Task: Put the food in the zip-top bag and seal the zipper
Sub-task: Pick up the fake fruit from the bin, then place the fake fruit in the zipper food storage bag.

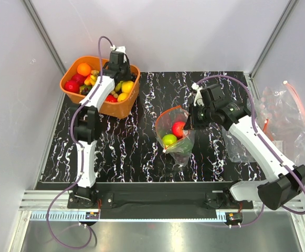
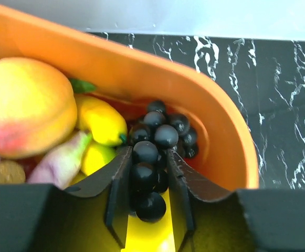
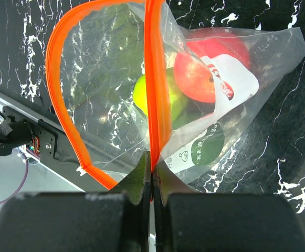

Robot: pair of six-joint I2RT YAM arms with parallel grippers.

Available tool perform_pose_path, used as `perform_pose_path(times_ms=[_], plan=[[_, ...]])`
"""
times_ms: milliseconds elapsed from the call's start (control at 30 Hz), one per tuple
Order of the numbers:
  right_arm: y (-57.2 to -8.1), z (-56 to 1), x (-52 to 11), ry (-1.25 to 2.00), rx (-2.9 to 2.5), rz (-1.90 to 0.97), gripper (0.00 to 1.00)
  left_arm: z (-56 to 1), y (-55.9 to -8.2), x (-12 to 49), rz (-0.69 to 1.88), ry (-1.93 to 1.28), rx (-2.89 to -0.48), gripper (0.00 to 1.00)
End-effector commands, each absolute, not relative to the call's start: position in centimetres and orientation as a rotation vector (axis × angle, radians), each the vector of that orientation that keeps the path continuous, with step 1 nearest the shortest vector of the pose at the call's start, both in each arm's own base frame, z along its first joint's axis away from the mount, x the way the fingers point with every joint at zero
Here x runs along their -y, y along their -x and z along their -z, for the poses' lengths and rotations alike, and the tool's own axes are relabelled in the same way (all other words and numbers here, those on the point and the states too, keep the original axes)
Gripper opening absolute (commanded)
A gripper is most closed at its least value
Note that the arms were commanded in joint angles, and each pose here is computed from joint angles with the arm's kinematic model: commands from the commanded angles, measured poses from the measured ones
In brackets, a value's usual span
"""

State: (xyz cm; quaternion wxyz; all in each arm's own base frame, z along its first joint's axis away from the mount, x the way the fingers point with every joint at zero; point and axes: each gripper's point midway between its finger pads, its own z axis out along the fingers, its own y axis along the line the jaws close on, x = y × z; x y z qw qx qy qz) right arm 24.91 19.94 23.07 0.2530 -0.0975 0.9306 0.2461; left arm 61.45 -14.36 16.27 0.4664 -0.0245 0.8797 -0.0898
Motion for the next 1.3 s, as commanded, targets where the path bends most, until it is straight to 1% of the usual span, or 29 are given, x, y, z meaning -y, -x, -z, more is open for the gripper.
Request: perform_pose_path(times_ms=[0,33,67,100,133,200,233,300,433,600,700,767,800,900,1133,1267], plan=[[-25.6,-24.1,-20.6,0.289,-2.481,-0.697,0.0,-23.5,-60.3,14.1,0.226,0.034,-2.006,0.33],[-25.6,-24.0,-20.7,0.29,-2.486,-0.697,0.0,-26.5,-59.7,14.0,0.239,0.035,-1.946,0.31],[-25.6,-24.0,-20.7,0.291,-2.486,-0.695,0.0,-26.4,-59.1,13.8,0.238,0.045,-1.952,0.29],[-25.7,-24.1,-20.7,0.292,-2.484,-0.692,0.0,-28.9,-58.3,13.6,0.251,0.05,-1.904,0.27],[-25.9,-24.0,-20.6,0.293,-2.488,-0.687,0.0,-29.4,-57.7,13.7,0.264,0.041,-1.896,0.22],[-26.0,-24.1,-20.6,0.293,-2.482,-0.679,0.0,-29.7,-56.7,13.9,0.295,0.027,-1.891,0.17],[-26.1,-24.1,-20.6,0.295,-2.48,-0.673,0.0,-31.4,-55.9,13.9,0.31,0.025,-1.86,0.15],[-26.2,-24.3,-20.6,0.294,-2.475,-0.671,0.0,-31.3,-55.0,13.9,0.32,0.014,-1.867,0.15],[-26.1,-24.6,-20.5,0.293,-2.474,-0.669,0.0,-33.6,-53.1,13.6,0.333,0.017,-1.847,0.15],[-26.1,-24.8,-20.3,0.285,-2.465,-0.662,0.0,-36.3,-49.4,16.2,0.497,-0.069,-1.821,0.16],[-25.9,-25.0,-20.4,0.278,-2.461,-0.677,0.0,-39.2,-45.9,17.6,0.553,-0.098,-1.771,0.18],[-25.8,-25.1,-20.4,0.278,-2.455,-0.682,0.0,-39.5,-44.1,19.0,0.605,-0.13,-1.76,0.18],[-25.7,-25.3,-20.4,0.28,-2.449,-0.686,0.0,-40.7,-42.8,19.2,0.621,-0.141,-1.735,0.18],[-25.9,-25.6,-20.4,0.264,-2.422,-0.692,0.0,-41.9,-39.8,20.7,0.663,-0.185,-1.709,0.18],[-26.4,-25.9,-20.7,0.225,-2.385,-0.719,0.0,-44.1,-34.4,23.8,0.726,-0.284,-1.676,0.19],[-26.5,-26.3,-20.9,0.199,-2.354,-0.74,0.0,-45.5,-31.4,26.0,0.806,-0.354,-1.641,0.19]])
